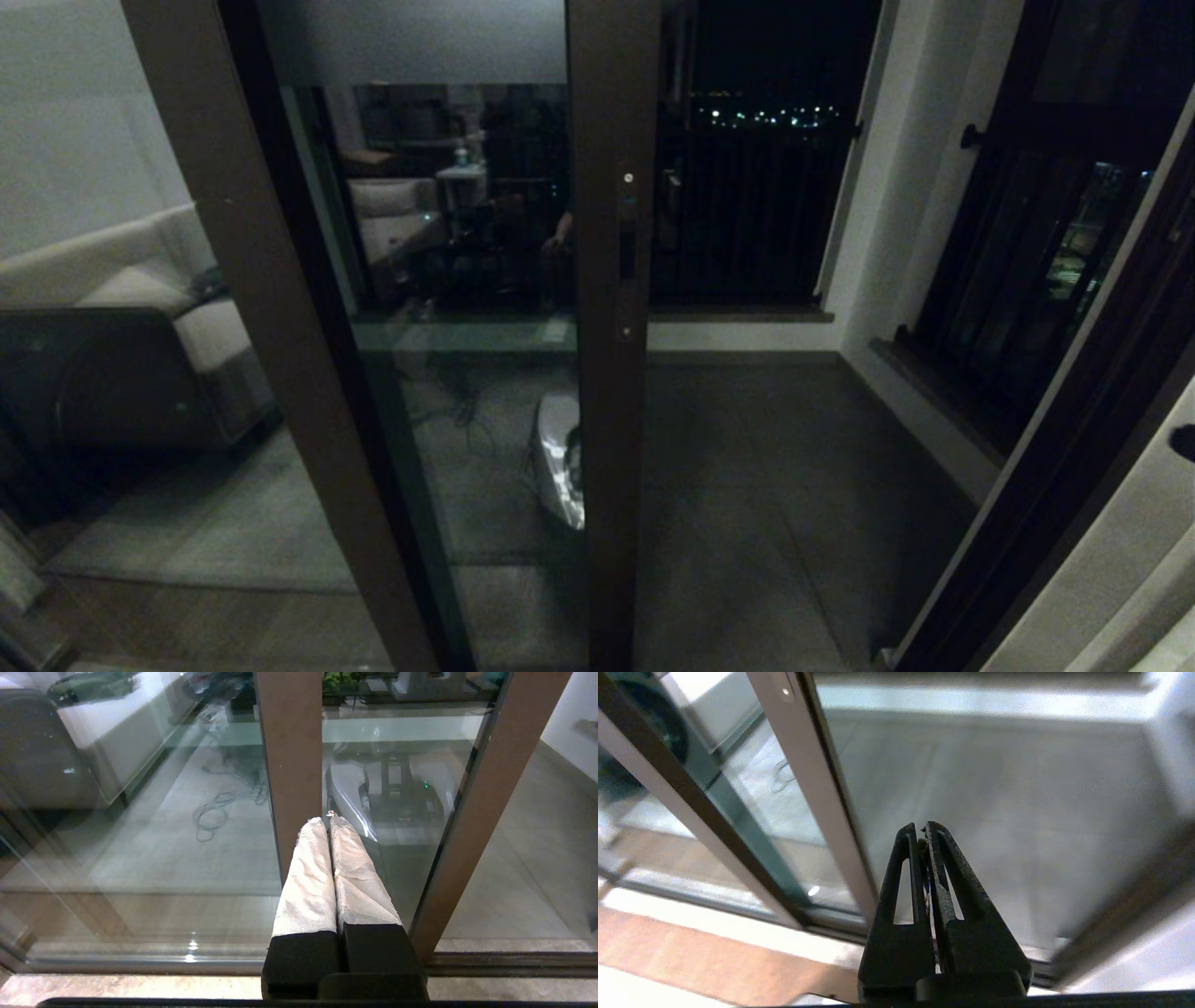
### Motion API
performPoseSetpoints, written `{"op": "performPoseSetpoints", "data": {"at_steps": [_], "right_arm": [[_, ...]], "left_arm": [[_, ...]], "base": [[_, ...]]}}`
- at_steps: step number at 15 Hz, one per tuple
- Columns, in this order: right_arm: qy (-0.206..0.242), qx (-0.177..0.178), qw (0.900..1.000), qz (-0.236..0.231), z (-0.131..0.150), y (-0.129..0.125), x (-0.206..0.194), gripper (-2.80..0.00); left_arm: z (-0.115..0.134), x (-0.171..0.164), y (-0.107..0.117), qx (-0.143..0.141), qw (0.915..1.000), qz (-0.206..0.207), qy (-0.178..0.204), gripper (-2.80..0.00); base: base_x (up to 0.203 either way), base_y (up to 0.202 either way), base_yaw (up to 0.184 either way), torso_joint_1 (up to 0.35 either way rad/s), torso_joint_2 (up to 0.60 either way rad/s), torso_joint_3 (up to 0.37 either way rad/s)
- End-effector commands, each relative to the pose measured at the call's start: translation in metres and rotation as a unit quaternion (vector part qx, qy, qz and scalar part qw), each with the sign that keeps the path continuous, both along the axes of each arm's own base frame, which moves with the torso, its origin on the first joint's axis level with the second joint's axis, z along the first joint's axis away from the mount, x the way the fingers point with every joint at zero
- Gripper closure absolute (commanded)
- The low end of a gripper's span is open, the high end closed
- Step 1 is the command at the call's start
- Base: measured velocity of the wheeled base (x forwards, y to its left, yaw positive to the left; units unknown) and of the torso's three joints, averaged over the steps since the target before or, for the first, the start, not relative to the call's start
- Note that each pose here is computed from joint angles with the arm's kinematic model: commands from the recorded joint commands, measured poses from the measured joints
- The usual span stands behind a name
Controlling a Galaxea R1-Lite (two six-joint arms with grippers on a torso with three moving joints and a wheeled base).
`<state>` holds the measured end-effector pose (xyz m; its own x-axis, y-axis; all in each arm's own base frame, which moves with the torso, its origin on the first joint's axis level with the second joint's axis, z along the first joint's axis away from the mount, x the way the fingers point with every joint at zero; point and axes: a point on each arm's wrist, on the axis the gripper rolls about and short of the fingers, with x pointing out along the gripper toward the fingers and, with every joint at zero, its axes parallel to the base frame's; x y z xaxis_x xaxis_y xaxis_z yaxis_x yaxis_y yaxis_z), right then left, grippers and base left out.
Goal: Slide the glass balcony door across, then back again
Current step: Open the slid door
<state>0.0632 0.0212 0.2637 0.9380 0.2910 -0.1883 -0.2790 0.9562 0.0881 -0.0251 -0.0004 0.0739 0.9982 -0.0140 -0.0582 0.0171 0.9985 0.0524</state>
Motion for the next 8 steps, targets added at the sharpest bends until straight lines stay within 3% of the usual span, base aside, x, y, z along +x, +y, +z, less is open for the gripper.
{"op": "performPoseSetpoints", "data": {"at_steps": [1, 3, 6, 8], "right_arm": [[-0.048, 0.004, 0.999, -0.020, -0.006, -0.025, -0.070, 0.00], [-0.035, -0.011, 0.997, -0.063, -0.009, -0.031, -0.094, 0.00], [-0.059, -0.042, 0.990, -0.119, -0.015, -0.027, -0.115, 0.00], [-0.081, -0.052, 0.988, -0.121, -0.022, -0.018, -0.131, 0.00]], "left_arm": [[0.000, 0.000, 0.000, 0.000, 1.0000, 0.000, 0.000, 0.00], [0.000, 0.000, 0.000, 0.000, 1.0000, 0.000, 0.000, 0.00], [0.000, 0.000, 0.000, 0.000, 1.0000, 0.000, 0.000, 0.00], [0.000, 0.000, 0.000, 0.000, 1.0000, 0.000, 0.000, 0.00]], "base": [[0.000, 0.000, 0.000, 0.000, 0.00, 0.000], [0.000, 0.000, 0.000, 0.000, 0.00, 0.000], [0.000, 0.000, 0.000, 0.000, 0.00, 0.000], [0.000, 0.000, 0.000, 0.000, 0.00, 0.000]]}}
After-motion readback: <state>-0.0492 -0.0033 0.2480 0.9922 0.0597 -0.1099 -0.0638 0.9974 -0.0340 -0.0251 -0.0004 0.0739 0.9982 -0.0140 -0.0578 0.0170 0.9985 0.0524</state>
